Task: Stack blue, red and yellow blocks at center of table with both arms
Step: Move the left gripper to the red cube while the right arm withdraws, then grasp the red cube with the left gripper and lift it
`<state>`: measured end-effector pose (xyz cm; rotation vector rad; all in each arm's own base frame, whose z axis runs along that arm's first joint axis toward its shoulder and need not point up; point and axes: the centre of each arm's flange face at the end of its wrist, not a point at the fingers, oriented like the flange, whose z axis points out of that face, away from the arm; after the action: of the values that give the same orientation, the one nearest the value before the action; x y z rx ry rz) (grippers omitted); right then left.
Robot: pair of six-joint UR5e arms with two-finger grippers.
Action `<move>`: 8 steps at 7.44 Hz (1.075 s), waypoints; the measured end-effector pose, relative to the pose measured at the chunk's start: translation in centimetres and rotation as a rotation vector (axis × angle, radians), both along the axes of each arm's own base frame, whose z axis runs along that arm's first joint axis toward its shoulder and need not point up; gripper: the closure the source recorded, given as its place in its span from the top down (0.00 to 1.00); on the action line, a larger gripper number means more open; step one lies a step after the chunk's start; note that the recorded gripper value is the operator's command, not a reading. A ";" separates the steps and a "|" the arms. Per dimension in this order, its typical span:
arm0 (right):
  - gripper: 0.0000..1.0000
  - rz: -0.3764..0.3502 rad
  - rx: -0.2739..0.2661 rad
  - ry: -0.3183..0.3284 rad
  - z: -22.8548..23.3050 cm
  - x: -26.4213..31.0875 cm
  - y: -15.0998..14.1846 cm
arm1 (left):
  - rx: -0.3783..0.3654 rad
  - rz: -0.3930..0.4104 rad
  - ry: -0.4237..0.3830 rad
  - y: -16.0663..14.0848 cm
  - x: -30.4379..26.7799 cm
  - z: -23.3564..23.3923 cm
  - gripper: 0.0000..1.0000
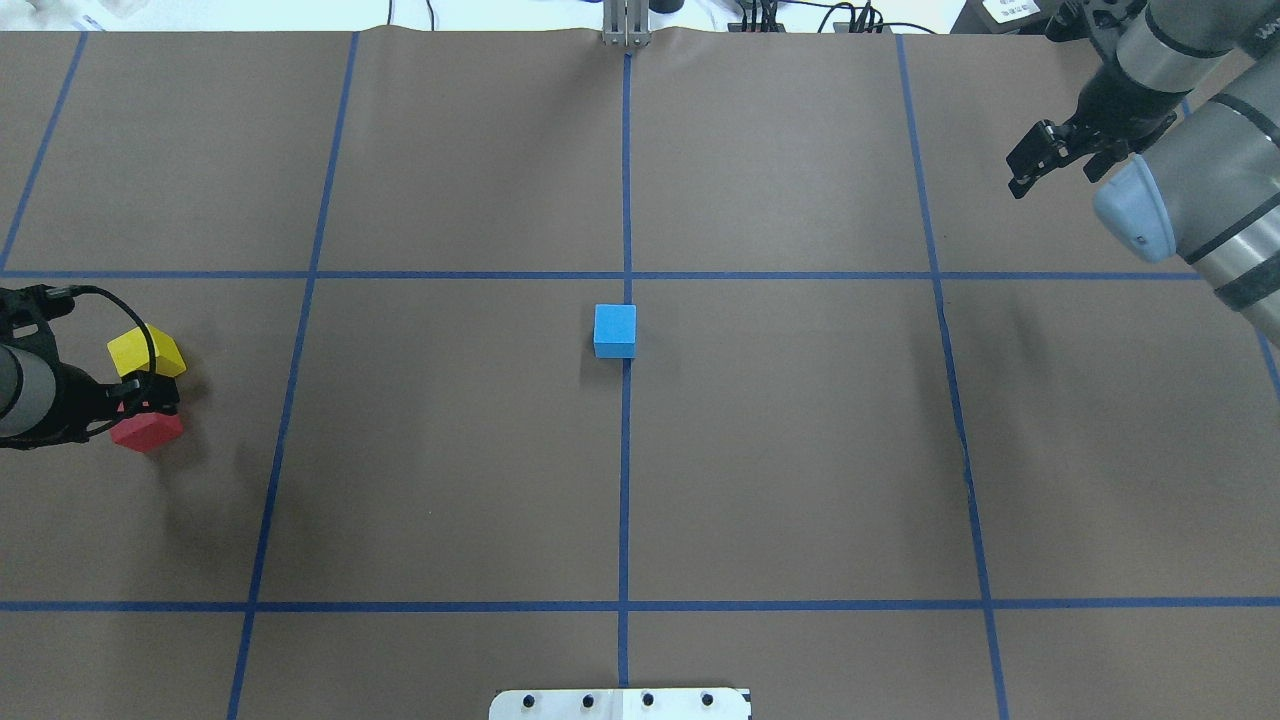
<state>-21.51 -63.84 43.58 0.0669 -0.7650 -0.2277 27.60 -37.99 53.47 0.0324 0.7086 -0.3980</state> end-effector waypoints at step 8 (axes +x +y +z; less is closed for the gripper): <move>0.99 0.001 -0.005 0.003 0.5 0.2 0.3 | 0.042 0.090 0.000 -0.2 0.4 -1.0 0.00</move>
<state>-21.34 -63.58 44.06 0.0621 -0.7626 -0.2253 28.02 -38.17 52.44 0.0408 0.7154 -0.2972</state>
